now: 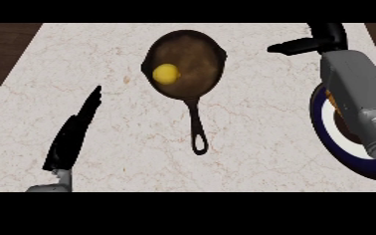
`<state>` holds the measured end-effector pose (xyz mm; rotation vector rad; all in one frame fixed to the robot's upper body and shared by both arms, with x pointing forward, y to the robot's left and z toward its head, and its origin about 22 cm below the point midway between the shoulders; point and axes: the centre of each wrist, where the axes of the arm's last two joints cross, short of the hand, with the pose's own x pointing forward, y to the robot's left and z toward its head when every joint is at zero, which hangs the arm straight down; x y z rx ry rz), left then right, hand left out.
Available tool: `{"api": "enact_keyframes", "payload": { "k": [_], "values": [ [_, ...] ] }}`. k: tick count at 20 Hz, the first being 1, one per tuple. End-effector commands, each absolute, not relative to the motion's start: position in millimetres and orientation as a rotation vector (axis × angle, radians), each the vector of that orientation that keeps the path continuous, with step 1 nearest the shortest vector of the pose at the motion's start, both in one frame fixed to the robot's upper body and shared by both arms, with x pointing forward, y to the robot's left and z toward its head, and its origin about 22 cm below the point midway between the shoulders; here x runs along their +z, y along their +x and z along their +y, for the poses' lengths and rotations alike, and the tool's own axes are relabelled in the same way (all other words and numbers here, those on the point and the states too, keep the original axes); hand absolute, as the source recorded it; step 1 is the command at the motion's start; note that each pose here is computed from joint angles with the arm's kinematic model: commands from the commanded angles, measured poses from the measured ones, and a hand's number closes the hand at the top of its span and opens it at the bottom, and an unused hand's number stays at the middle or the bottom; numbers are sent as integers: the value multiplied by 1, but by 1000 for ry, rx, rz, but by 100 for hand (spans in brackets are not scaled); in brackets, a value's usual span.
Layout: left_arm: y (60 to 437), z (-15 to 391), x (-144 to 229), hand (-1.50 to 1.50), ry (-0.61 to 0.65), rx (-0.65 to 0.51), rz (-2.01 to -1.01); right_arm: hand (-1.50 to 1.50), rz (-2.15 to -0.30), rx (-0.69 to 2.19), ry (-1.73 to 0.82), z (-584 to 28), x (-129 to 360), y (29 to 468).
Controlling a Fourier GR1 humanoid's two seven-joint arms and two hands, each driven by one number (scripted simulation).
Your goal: Pick the lemon from the plate and place it in the pan
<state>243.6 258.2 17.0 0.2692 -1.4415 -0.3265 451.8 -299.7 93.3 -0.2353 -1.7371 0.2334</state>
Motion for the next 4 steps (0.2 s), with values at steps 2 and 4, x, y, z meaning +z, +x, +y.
{"api": "enact_keyframes", "payload": {
  "k": [2, 4],
  "values": [
    [253, 264, 28, 0, 287, -333, -1457, -150, -1735, 277, -232, -339, 115, 447],
    [246, 263, 19, 0, 278, -328, -1441, -150, -1743, 292, -218, -348, 105, 441]
  ]
}}
